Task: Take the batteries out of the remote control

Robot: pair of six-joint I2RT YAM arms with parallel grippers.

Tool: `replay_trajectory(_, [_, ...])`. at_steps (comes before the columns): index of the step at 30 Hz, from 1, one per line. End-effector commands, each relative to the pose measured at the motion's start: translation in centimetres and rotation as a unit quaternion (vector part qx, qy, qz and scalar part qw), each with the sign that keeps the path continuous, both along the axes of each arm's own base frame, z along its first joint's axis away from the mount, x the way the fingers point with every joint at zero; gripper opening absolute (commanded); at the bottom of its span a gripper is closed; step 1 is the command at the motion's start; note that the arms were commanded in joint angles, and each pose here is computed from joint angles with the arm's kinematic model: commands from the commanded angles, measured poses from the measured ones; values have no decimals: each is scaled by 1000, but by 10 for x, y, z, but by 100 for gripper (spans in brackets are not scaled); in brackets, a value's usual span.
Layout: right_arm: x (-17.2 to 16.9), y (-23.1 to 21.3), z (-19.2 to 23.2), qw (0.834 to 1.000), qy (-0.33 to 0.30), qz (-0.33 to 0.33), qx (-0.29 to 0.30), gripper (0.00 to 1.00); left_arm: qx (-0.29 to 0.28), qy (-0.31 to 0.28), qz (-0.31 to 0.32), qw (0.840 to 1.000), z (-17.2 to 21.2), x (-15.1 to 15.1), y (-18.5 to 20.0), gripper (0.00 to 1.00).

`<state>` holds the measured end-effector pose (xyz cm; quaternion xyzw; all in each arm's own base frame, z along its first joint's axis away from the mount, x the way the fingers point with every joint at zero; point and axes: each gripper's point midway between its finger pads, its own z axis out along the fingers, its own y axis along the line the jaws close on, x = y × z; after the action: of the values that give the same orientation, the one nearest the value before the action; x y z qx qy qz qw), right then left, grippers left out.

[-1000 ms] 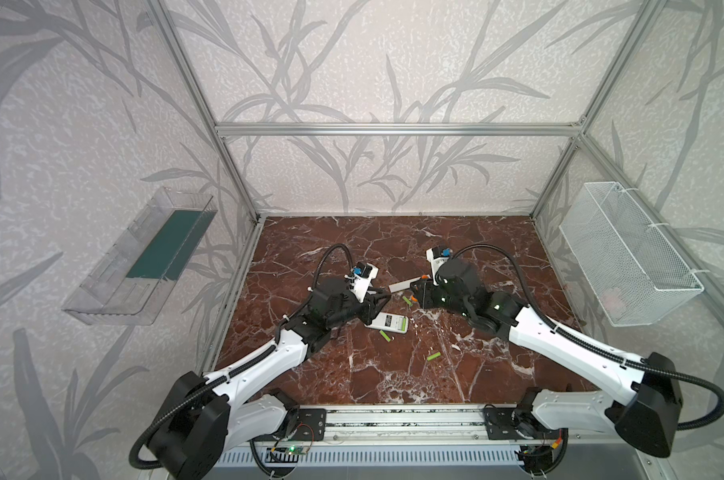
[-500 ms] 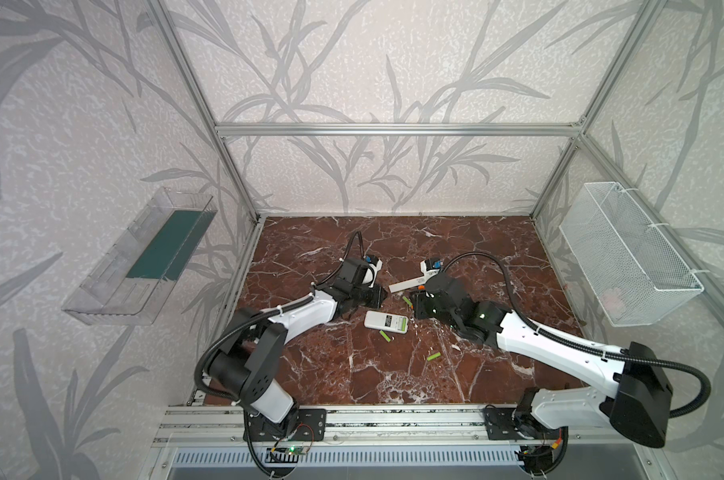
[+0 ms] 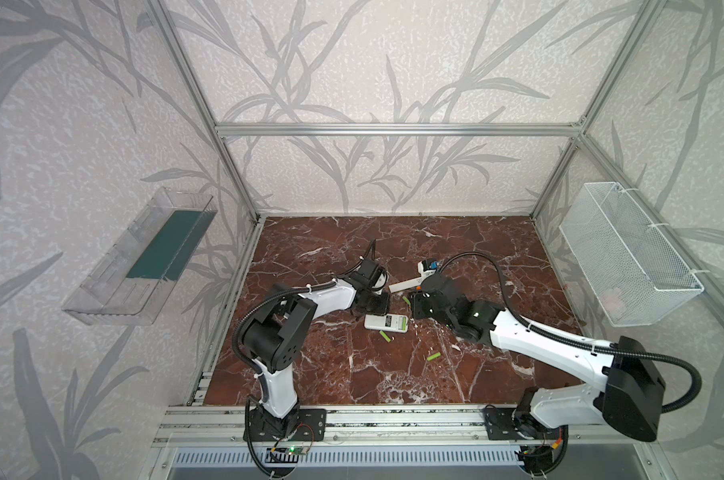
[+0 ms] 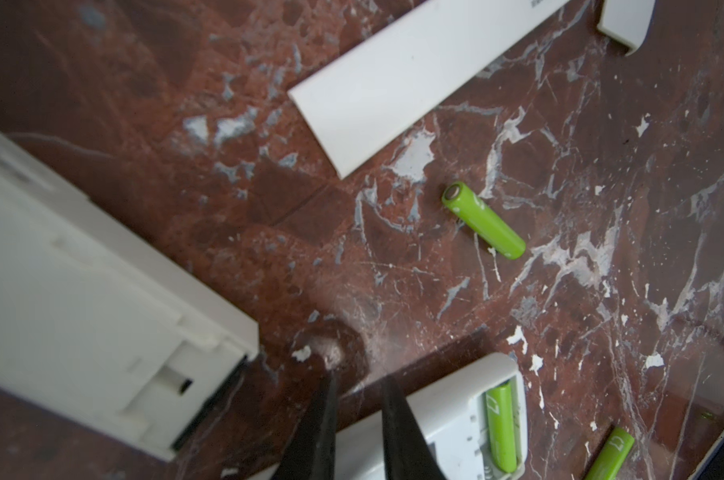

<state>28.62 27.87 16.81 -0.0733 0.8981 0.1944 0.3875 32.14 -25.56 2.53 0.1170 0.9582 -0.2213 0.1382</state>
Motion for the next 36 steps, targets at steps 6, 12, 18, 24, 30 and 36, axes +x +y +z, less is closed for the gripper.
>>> replay_trajectory(6, [13, 12, 6, 1000, -22, 5, -9, 0, 8, 16, 12, 1000, 6, -17, 11, 21])
replay_trajectory(12, [23, 14, 1, 999, -39, -9, -19, 0, 11, -22, 13, 1000, 35, -10, 17, 27])
replay_trajectory(18, [31, 19, -6, 996, -75, -22, -53, 0, 3, -46, 40, 998, 53, -9, 38, 35])
replay_trajectory(24, [35, 22, -17, 995, -73, -37, -63, 0, -33, -34, 75, 996, 49, -25, 52, 38])
replay_trajectory(30, [36, 22, -17, 993, -81, -40, -78, 0, -40, -24, 85, 995, 38, -39, 59, 38])
replay_trajectory(36, [34, 26, -14, 991, -94, -39, -87, 0, -49, -4, 89, 995, 27, -47, 58, 39])
